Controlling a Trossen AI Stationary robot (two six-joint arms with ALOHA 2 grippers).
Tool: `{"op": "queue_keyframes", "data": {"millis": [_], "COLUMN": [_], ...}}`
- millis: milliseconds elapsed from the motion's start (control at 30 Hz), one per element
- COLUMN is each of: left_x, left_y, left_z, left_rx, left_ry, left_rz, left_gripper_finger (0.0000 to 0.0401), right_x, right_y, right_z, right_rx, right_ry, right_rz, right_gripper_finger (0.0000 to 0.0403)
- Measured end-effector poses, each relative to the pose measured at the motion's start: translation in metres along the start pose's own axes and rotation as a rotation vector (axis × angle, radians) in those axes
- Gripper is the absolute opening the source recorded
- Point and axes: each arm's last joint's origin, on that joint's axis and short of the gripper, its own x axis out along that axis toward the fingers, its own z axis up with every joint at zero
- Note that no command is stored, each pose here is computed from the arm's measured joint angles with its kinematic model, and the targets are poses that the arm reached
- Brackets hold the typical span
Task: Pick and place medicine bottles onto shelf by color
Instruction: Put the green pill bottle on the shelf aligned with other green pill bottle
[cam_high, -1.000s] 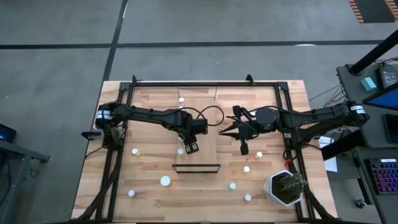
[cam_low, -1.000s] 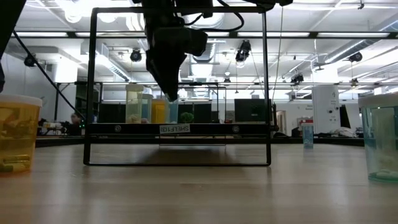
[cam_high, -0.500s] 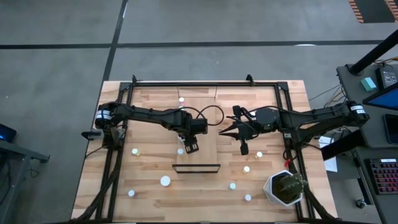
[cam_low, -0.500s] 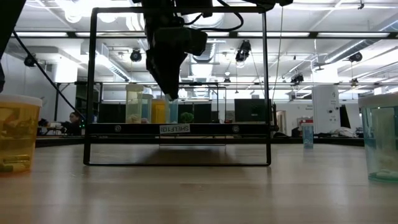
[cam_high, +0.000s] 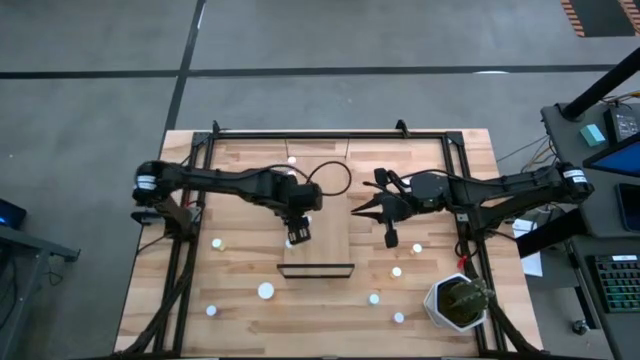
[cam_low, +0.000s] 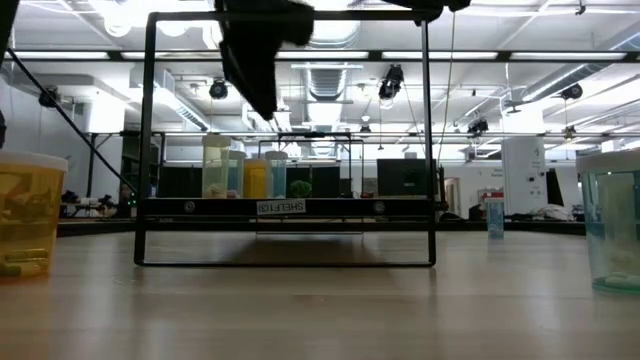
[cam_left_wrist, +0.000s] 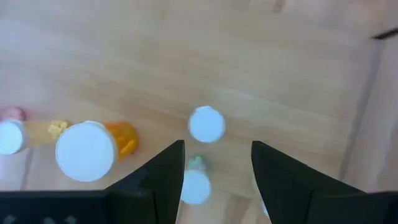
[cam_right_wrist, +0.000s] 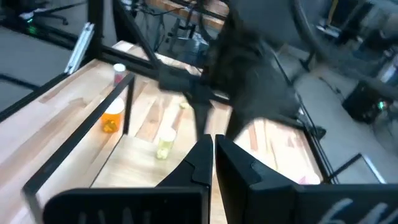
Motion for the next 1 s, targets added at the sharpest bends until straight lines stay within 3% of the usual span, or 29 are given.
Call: {"op": "queue_keyframes", "data": {"millis": [133, 233, 400, 600, 833, 1000], "left_x": [-0.023, -0.038, -0.050, -0.052, -0.055, -0.062], "left_y": [-0.019, -0.035, -0.049, -0.035, -0.010, 0.002], "left_z": [-0.010, -0.022, -0.056, -0.098, -0.132, -0.148], "left_rx": [0.104, 0.198, 0.385, 0.496, 0.527, 0.501], "left_ry": [-0.149, -0.315, -0.545, -0.806, -1.058, -1.154], "left_rz": [-0.002, -0.062, -0.144, -0.171, -0.111, -0.108], "left_gripper_finger": [0.0168, 0.0168, 0.0168, 0.0168, 0.0168, 0.0168], "right_x": [0.014, 0.027, 0.047, 0.073, 0.110, 0.134], "right_y": [-0.008, -0.017, -0.032, -0.038, -0.046, -0.059], "right_z": [-0.012, -0.021, -0.034, -0.056, -0.065, -0.074], "right_rx": [0.048, 0.078, 0.151, 0.230, 0.291, 0.338], "right_ry": [0.057, 0.105, 0.165, 0.256, 0.338, 0.441], "right_rz": [-0.044, -0.063, -0.101, -0.108, -0.095, 0.022], "right_gripper_finger": [0.0009, 0.0009, 0.0009, 0.0009, 0.0009, 0.0008]}}
